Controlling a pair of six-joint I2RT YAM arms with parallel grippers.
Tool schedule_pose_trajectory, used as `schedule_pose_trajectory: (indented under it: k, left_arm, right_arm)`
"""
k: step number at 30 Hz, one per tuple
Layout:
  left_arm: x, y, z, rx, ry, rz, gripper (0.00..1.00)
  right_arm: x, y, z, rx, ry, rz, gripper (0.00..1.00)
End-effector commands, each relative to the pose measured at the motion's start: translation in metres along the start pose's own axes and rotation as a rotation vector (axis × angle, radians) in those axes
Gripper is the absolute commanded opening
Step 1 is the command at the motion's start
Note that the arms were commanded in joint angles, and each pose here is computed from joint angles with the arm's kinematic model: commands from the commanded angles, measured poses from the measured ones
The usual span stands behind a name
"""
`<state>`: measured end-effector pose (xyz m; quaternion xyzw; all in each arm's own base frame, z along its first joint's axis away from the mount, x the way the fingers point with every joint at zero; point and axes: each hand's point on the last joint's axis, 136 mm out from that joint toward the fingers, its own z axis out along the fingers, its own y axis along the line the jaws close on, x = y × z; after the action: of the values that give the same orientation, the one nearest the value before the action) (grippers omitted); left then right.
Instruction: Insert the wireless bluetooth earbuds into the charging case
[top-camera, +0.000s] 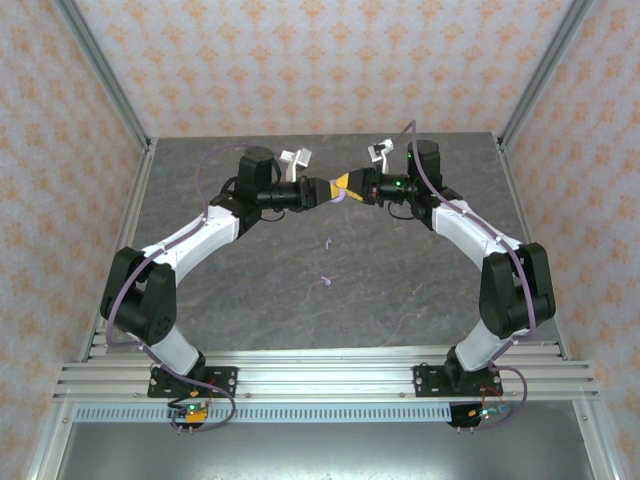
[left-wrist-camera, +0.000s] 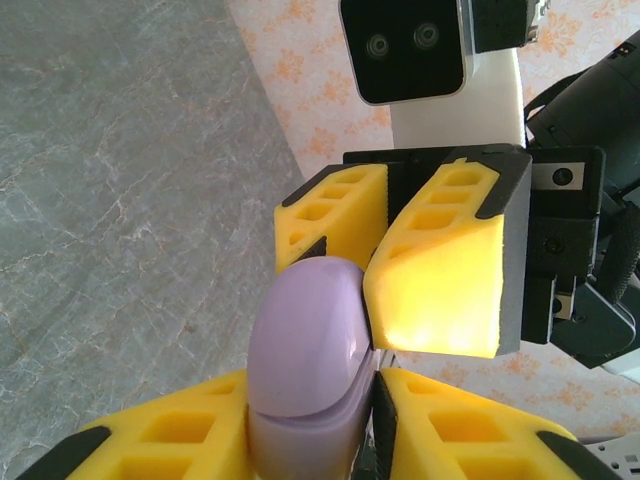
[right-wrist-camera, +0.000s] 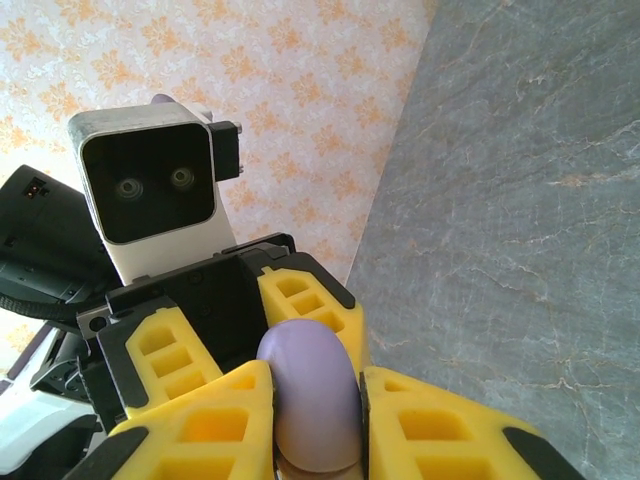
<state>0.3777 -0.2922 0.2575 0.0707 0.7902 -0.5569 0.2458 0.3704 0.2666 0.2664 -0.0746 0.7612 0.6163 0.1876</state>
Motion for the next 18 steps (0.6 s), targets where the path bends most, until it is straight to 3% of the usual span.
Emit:
schedule_pose_trajectory:
  k: [1,8,18]
  left_arm:
    - [0.002,-0.021,0.004,0.053,0.007,0.048,0.36]
    - [0.002,-0.02,0.005,0.047,0.002,0.046,0.36]
    - [0.0,-0.016,0.006,0.028,-0.006,0.043,0.22]
  right_arm:
    - [-0.004,0.022,0.003,-0.055,0.0,-0.067,0.23]
    - [-0.002,0.021,0.003,-0.057,0.005,-0.062,0.23]
    - [0.006,0.018,-0.001,-0.024,0.015,-0.075,0.25]
